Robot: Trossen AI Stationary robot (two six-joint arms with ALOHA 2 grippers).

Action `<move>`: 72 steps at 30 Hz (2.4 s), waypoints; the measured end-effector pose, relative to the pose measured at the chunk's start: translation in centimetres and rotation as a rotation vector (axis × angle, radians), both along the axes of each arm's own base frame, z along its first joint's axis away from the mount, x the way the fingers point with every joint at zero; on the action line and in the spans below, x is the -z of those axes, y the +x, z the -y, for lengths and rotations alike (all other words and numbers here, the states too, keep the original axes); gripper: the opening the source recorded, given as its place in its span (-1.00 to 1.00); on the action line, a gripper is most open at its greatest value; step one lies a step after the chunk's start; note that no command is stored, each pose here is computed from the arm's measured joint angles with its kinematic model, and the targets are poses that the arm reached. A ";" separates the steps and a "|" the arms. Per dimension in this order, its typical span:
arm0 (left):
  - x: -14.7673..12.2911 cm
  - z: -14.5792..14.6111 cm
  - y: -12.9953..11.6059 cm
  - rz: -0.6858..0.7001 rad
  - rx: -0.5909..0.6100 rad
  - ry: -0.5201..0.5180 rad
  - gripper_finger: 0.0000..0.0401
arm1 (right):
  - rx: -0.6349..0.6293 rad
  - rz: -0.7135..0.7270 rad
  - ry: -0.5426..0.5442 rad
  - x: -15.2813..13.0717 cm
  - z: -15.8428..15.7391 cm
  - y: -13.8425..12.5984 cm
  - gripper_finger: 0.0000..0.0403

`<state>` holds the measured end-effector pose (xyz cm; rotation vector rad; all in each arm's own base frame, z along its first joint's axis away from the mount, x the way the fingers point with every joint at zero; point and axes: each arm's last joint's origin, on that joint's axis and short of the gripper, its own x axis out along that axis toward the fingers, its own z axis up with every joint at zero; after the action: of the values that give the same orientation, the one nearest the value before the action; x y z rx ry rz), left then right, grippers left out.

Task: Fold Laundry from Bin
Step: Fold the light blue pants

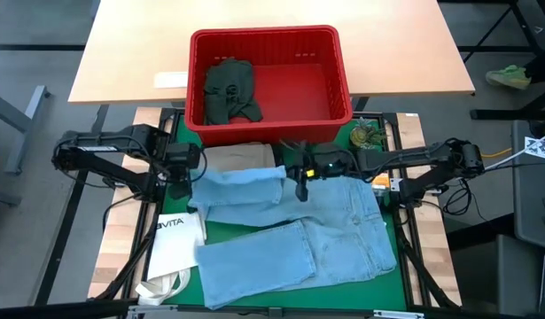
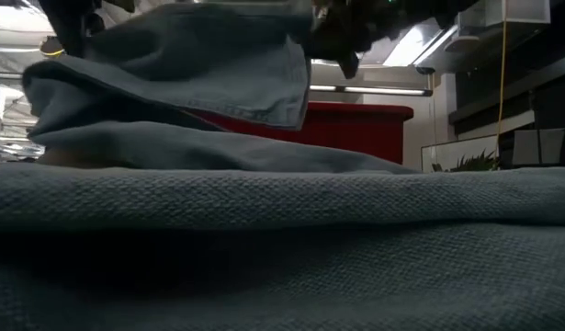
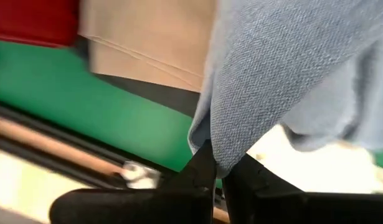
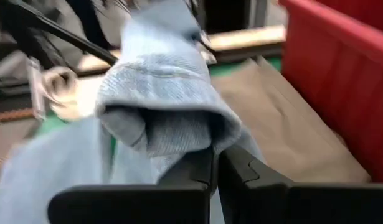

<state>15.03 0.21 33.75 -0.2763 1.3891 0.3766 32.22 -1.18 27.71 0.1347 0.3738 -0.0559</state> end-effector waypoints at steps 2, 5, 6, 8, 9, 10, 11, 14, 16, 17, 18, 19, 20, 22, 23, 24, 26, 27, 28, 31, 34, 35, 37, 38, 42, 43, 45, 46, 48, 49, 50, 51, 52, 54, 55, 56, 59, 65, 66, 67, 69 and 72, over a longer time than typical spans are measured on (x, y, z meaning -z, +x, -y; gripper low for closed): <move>0.1 -0.2 0.2 -0.007 -0.014 0.070 -0.94 | 0.037 -0.054 -0.010 0.5 0.6 -0.2 -0.95; 0.2 -0.3 0.4 -0.015 -0.021 0.108 -0.93 | 0.094 -0.128 -0.026 1.1 1.3 -0.6 -0.95; 0.2 -0.3 0.5 -0.016 -0.023 0.114 -0.93 | 0.109 -0.152 -0.029 1.3 1.6 -0.7 -0.95; 0.3 -0.4 0.7 -0.025 -0.027 0.126 -0.93 | 0.124 -0.188 -0.031 1.6 1.8 -0.9 -0.95; 0.4 -0.4 0.7 -0.026 -0.027 0.128 -0.93 | 0.124 -0.196 -0.031 1.7 1.8 -1.0 -0.95; 0.4 -0.4 0.8 -0.025 -0.028 0.129 -0.93 | 0.124 -0.201 -0.031 1.7 1.8 -1.0 -0.95; 0.4 -0.4 0.8 -0.026 -0.028 0.135 -0.92 | 0.124 -0.201 -0.031 1.7 1.8 -1.0 -0.95; 0.4 -0.5 0.9 -0.031 -0.040 0.168 -0.87 | 0.120 -0.200 -0.031 1.7 1.7 -1.0 -0.95; 0.4 -0.5 0.8 -0.030 -0.053 0.172 -0.78 | 0.110 -0.200 -0.026 1.7 1.7 -1.0 -0.95; 0.4 -0.5 0.8 -0.030 -0.062 0.177 -0.73 | 0.105 -0.201 -0.024 1.7 1.7 -1.0 -0.95; 0.4 -0.5 0.8 -0.028 -0.067 0.181 -0.67 | 0.103 -0.201 -0.023 1.7 1.7 -1.0 -0.95; 0.4 -0.5 0.8 -0.027 -0.073 0.182 -0.61 | 0.102 -0.201 -0.022 1.7 1.7 -1.0 -0.95; 0.4 -0.5 0.8 -0.024 -0.083 0.181 -0.54 | 0.102 -0.201 -0.022 1.7 1.7 -1.0 -0.95; 0.4 -0.5 0.8 -0.023 -0.092 0.180 -0.42 | 0.102 -0.201 -0.022 1.7 1.7 -1.0 -0.95; 0.4 -0.5 0.8 -0.022 -0.092 0.180 -0.36 | 0.102 -0.201 -0.022 1.7 1.7 -1.0 -0.95; 0.4 -0.5 0.8 -0.021 -0.092 0.177 -0.31 | 0.102 -0.200 -0.022 1.7 1.7 -1.0 -0.95; 0.4 -0.4 0.9 -0.017 -0.111 0.135 -0.23 | 0.101 -0.201 -0.022 1.7 1.7 -1.0 -0.95; 0.4 -0.3 0.9 -0.013 -0.122 0.103 -0.21 | 0.101 -0.201 -0.022 1.7 1.7 -1.0 -0.95; 0.4 -0.2 1.0 0.000 -0.135 0.064 -0.19 | 0.101 -0.200 -0.022 1.7 1.7 -1.0 -0.95; 0.4 0.5 1.3 0.031 -0.187 -0.036 -0.18 | 0.092 -0.200 -0.022 1.7 1.6 -1.0 -0.95; 0.6 1.6 1.5 0.061 -0.222 -0.064 -0.21 | 0.067 -0.201 -0.037 1.7 1.6 -1.0 -0.95; 0.8 2.1 1.6 0.071 -0.219 -0.071 -0.23 | 0.067 -0.201 -0.037 1.7 1.6 -1.0 -0.95; 1.4 3.2 1.9 0.090 -0.200 -0.084 -0.25 | 0.066 -0.201 -0.038 1.7 1.6 -1.0 -0.95; 1.8 3.7 2.0 0.102 -0.192 -0.091 -0.27 | 0.066 -0.201 -0.038 1.7 1.6 -1.0 -0.95; 3.9 6.0 2.4 0.145 -0.148 -0.121 -0.31 | 0.065 -0.201 -0.039 1.7 1.6 -1.0 -0.95; 4.4 6.5 2.3 0.145 -0.137 -0.126 -0.32 | 0.062 -0.202 -0.045 1.7 1.6 -1.0 -0.95; 5.5 7.2 2.1 0.136 -0.124 -0.126 -0.33 | 0.056 -0.203 -0.057 1.7 1.6 -1.0 -0.95; 5.9 7.4 1.9 0.126 -0.125 -0.114 -0.33 | 0.056 -0.202 -0.057 1.7 1.6 -1.0 -0.95; 6.8 7.6 1.6 0.117 -0.139 -0.070 -0.34 | 0.056 -0.201 -0.057 1.7 1.6 -1.0 -0.95; 7.1 7.7 1.4 0.115 -0.147 -0.050 -0.34 | 0.056 -0.201 -0.057 1.7 1.6 -1.0 -0.95; 7.4 7.7 1.3 0.115 -0.155 -0.030 -0.34 | 0.056 -0.201 -0.058 1.7 1.6 -1.0 -0.95; 7.6 7.7 1.3 0.119 -0.161 -0.010 -0.34 | 0.056 -0.201 -0.057 1.7 1.6 -1.0 -0.95; 7.8 7.6 1.2 0.126 -0.161 0.012 -0.34 | 0.056 -0.201 -0.057 1.7 1.6 -1.0 -0.95; 8.1 7.5 1.2 0.143 -0.166 0.060 -0.34 | 0.056 -0.201 -0.057 1.7 1.6 -1.0 -0.95; 8.2 7.4 1.2 0.153 -0.169 0.085 -0.34 | 0.056 -0.201 -0.057 1.7 1.6 -1.0 -0.95; 8.3 7.3 1.2 0.162 -0.172 0.109 -0.34 | 0.056 -0.201 -0.057 1.7 1.6 -1.0 -0.95; 8.6 7.2 1.3 0.191 -0.179 0.139 -0.34 | 0.056 -0.201 -0.057 1.7 1.6 -1.0 -0.95; 9.8 7.2 1.4 0.199 -0.185 0.136 -0.39 | 0.056 -0.201 -0.057 1.7 1.6 -1.0 -0.95; 10.0 7.2 1.3 0.200 -0.199 0.128 -0.45 | 0.056 -0.201 -0.057 1.7 1.6 -1.0 -0.95; 10.2 7.3 1.3 0.197 -0.213 0.120 -0.54 | 0.056 -0.201 -0.057 1.7 1.6 -1.0 -0.95; 10.3 7.3 1.3 0.195 -0.238 0.108 -0.80 | 0.056 -0.201 -0.057 1.7 1.6 -1.0 -0.95; 10.2 7.3 1.3 0.203 -0.274 0.095 -0.94 | 0.056 -0.201 -0.057 1.7 1.6 -1.0 -0.95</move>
<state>16.34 -7.08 23.53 -0.4168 1.1325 0.6224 31.25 -2.78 26.01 0.0830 0.5685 -0.1358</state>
